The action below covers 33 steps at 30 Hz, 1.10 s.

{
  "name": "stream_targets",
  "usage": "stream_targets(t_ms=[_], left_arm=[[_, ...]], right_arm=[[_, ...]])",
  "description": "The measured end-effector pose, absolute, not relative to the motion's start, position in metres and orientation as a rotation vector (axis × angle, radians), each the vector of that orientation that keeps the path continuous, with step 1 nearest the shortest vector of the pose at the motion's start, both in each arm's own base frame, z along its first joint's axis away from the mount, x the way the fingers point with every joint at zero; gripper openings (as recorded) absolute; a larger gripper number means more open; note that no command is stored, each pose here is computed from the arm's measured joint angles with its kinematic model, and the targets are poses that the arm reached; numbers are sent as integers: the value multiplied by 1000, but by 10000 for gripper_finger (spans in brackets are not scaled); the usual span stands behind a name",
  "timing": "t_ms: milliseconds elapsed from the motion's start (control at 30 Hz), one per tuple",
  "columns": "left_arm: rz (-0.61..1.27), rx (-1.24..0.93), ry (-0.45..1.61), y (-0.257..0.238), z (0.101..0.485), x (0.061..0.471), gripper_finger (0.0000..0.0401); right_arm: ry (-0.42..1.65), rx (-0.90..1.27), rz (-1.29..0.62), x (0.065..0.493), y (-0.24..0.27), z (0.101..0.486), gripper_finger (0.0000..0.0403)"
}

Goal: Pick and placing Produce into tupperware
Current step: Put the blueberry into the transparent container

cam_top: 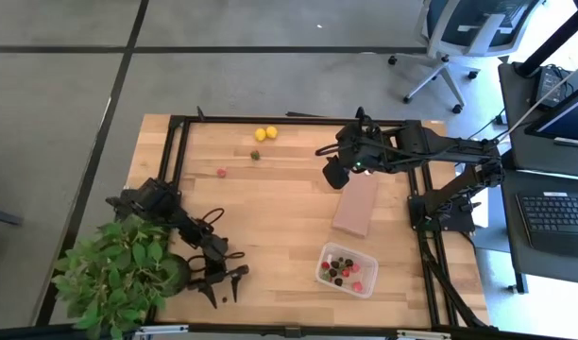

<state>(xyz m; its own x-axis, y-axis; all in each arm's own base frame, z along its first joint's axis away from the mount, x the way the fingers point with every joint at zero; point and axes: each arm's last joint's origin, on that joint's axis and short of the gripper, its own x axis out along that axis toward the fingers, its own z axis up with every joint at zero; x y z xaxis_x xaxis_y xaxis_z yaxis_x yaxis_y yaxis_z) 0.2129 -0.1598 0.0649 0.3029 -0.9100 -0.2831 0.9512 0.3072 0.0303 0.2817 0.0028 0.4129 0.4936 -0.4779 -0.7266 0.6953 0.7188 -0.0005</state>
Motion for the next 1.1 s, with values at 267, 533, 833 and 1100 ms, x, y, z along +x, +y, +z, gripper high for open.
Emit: stream_targets(t_ms=[267,533,833,1100], left_arm=[[-1289,239,237,-159,50,209,282],[-1273,242,267,-153,43,211,282],[-1209,189,314,-151,44,214,282],[-1223,169,333,-155,43,211,282]], right_arm=[[772,312,-725,282,3,413,301],[772,313,-726,282,3,413,301],[773,311,-725,282,3,413,301],[790,267,-705,282,3,413,301]])
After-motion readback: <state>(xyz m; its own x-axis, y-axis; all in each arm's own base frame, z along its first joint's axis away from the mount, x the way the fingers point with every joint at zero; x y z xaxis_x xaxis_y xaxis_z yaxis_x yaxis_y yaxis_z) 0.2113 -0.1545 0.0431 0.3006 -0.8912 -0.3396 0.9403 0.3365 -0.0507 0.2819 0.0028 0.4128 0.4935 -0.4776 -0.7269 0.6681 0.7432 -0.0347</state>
